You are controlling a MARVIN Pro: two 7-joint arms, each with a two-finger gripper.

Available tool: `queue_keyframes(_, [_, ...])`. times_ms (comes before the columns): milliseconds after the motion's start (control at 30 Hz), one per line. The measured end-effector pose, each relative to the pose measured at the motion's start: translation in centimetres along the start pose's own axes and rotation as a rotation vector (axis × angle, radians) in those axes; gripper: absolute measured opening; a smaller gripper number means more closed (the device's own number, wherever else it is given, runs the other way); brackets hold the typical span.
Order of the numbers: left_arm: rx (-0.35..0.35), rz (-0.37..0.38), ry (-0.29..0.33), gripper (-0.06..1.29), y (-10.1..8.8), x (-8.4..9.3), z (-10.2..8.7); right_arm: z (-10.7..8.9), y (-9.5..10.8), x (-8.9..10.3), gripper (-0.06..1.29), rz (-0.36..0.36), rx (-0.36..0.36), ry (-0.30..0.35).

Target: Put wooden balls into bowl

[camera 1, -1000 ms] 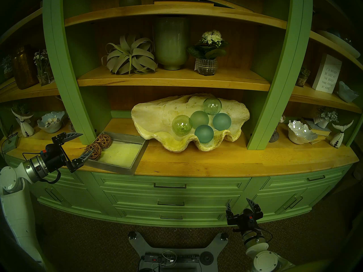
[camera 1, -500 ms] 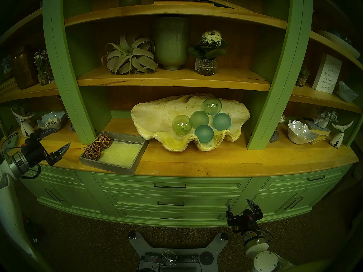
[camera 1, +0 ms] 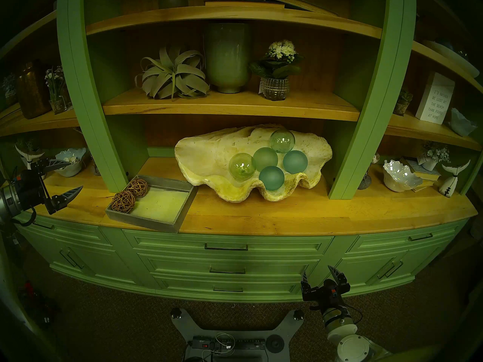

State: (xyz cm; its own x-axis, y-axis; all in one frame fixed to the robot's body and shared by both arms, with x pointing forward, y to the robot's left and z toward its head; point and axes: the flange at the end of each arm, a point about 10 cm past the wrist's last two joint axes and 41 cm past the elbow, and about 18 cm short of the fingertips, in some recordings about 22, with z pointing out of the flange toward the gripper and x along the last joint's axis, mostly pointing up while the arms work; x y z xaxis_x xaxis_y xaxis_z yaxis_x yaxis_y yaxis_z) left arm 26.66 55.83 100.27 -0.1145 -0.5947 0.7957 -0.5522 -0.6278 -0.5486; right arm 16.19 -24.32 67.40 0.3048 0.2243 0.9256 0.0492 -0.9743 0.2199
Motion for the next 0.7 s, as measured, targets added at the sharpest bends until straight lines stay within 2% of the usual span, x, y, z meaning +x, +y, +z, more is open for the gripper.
queue_keyframes(200, [-0.07,-0.074,-0.018,1.21,-0.9,-0.4,2.3,0.0,0.0,0.0,1.24,0.0,0.0,-0.001])
queue_keyframes(367, [-0.13,-0.142,-0.064,1.21,-1.4,-1.8,3.9,0.0,0.0,0.0,1.24,0.0,0.0,-0.001])
queue_keyframes(700, [-0.241,-0.213,-0.136,1.22,-1.5,-3.4,6.8,0.0,0.0,0.0,1.24,0.001,0.0,-0.001])
